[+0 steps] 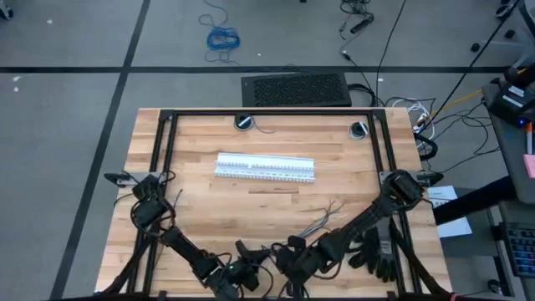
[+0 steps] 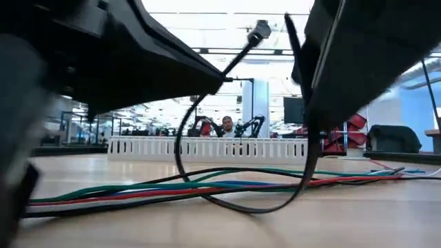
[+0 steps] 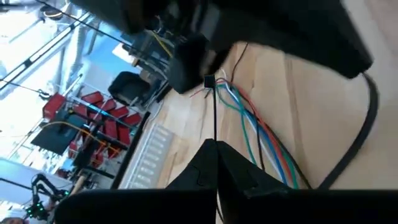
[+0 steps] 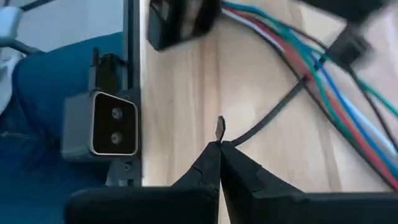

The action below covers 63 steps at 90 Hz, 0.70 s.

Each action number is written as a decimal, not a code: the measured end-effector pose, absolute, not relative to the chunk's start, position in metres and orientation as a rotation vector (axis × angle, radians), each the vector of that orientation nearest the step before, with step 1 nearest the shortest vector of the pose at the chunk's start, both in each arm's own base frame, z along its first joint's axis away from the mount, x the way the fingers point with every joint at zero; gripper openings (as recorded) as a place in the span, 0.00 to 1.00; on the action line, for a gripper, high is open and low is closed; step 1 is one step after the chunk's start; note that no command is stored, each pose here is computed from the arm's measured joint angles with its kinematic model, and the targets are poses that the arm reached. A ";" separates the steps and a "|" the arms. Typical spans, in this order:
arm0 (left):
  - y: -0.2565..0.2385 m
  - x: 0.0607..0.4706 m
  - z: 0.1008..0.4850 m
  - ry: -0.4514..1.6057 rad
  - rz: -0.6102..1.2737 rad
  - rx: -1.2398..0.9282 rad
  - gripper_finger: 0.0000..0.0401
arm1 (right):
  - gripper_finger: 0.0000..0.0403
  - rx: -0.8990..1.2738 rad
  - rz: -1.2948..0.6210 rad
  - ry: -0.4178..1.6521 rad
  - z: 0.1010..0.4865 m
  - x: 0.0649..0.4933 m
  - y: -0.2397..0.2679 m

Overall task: Ziptie cables
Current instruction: Wrap the cables together using a zip tie

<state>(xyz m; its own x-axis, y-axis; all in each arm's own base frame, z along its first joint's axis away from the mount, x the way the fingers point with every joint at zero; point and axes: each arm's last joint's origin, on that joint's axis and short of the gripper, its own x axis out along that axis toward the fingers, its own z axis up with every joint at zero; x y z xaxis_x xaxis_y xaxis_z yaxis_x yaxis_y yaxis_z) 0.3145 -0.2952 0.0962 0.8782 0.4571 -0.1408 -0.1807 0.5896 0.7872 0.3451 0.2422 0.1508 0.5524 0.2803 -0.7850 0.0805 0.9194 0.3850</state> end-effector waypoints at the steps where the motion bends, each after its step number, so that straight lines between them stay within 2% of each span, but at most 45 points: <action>1: -0.295 0.314 0.096 0.347 0.380 0.866 0.00 | 0.00 0.405 0.125 0.985 0.150 0.345 0.241; 20: -0.296 0.316 0.097 0.355 0.301 0.922 0.00 | 0.00 0.472 0.252 0.862 0.149 0.337 0.229; 34: -0.290 0.322 0.097 0.366 0.330 0.923 0.00 | 0.00 0.519 0.239 0.856 0.144 0.329 0.215; 50: -0.283 0.327 0.097 0.377 0.355 0.923 0.00 | 0.00 0.418 0.046 0.879 0.150 0.306 0.215; 63: -0.278 0.331 0.097 0.373 0.377 0.870 0.00 | 0.00 0.245 -0.139 0.771 0.170 0.275 0.225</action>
<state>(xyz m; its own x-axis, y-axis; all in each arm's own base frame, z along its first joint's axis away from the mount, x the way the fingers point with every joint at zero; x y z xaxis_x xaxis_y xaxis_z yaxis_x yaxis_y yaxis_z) 0.3314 -0.2784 0.0967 0.8713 0.4635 -0.1614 -0.1664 0.5884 0.7912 0.2750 0.2246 0.1704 0.7101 -0.0348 -0.7033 0.2133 0.9625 0.1678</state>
